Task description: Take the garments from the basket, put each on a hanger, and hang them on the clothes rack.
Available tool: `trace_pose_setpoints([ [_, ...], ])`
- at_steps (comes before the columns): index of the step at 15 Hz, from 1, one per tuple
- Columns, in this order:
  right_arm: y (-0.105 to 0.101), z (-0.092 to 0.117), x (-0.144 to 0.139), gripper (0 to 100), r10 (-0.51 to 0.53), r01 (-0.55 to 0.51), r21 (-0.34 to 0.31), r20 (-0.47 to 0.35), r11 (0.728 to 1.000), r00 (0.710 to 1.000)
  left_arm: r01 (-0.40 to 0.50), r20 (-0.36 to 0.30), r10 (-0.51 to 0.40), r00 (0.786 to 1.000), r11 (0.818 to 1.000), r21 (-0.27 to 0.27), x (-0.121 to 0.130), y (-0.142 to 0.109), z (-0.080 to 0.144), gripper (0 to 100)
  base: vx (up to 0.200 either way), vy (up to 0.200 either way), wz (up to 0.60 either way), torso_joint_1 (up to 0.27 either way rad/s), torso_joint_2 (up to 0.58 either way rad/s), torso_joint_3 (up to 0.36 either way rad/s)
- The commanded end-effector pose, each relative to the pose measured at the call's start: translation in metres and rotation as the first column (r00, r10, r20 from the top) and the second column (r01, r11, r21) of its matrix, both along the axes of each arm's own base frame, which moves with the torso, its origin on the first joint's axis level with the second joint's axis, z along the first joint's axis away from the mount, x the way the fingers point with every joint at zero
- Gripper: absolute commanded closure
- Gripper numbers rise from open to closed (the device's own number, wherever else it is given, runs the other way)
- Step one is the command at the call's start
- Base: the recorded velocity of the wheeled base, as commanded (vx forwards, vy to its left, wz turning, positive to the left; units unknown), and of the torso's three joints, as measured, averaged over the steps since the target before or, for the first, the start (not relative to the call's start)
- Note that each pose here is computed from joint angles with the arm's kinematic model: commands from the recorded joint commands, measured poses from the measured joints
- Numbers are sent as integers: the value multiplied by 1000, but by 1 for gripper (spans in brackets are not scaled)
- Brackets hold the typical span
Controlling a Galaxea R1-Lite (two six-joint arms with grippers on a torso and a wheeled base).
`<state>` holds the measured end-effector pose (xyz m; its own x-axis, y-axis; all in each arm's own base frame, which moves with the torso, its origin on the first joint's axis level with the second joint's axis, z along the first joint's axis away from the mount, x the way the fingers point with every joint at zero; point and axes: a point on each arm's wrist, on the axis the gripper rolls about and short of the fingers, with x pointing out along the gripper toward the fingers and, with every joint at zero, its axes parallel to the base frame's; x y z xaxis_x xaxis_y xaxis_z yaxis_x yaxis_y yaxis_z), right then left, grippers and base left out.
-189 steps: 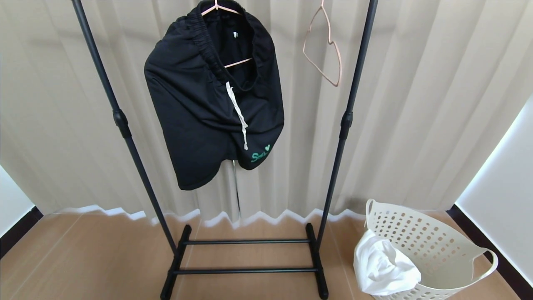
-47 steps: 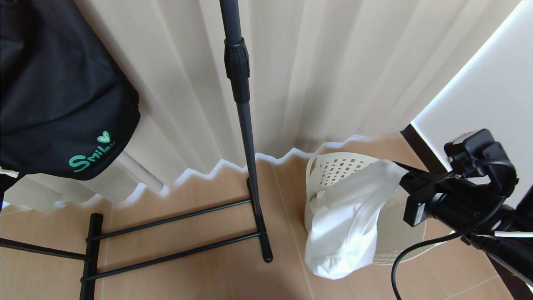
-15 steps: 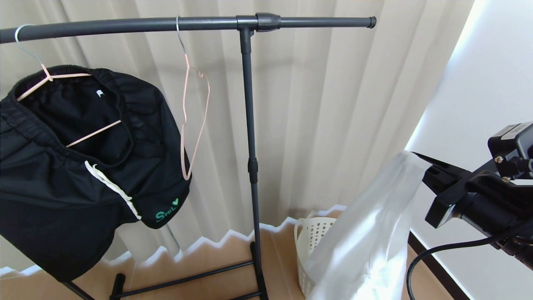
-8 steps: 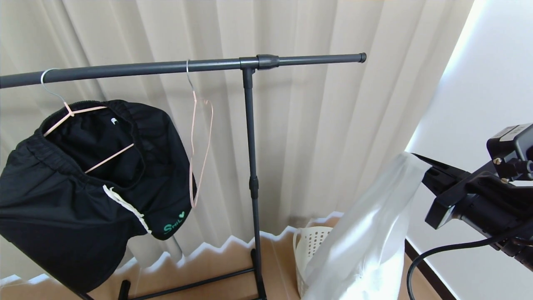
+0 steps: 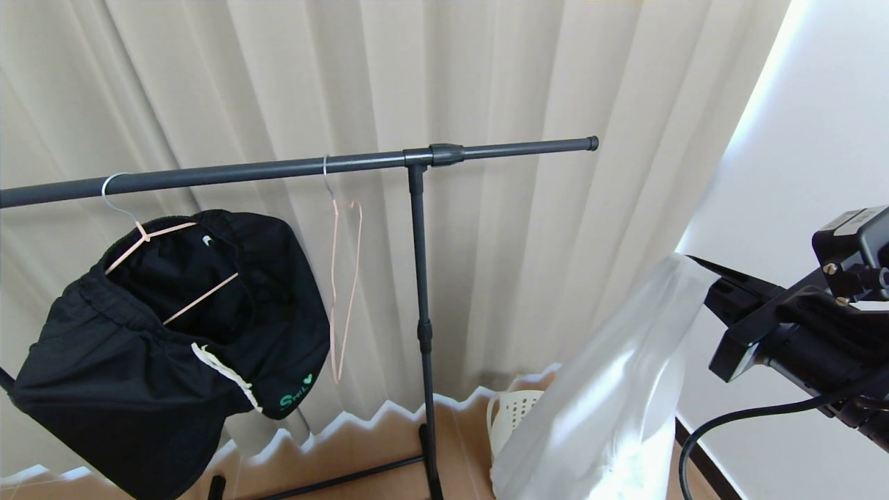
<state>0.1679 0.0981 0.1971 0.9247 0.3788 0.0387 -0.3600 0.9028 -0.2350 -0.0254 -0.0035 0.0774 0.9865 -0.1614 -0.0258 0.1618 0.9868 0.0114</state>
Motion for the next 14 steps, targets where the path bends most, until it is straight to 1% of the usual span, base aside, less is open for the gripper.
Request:
trace_pose_setpoints([
  [1, 0, -1, 0, 100, 1, -1, -2, -3, 1000, 1000, -1, -1, 1, 1000, 1000, 0, 0, 0, 0, 0, 0, 0, 0, 183, -403, -227],
  [14, 0, -1, 0, 100, 1, -1, -2, -3, 1000, 1000, 1, -1, -1, 1000, 1000, 1, 0, 0, 0, 0, 0, 0, 0, 164, -360, -196],
])
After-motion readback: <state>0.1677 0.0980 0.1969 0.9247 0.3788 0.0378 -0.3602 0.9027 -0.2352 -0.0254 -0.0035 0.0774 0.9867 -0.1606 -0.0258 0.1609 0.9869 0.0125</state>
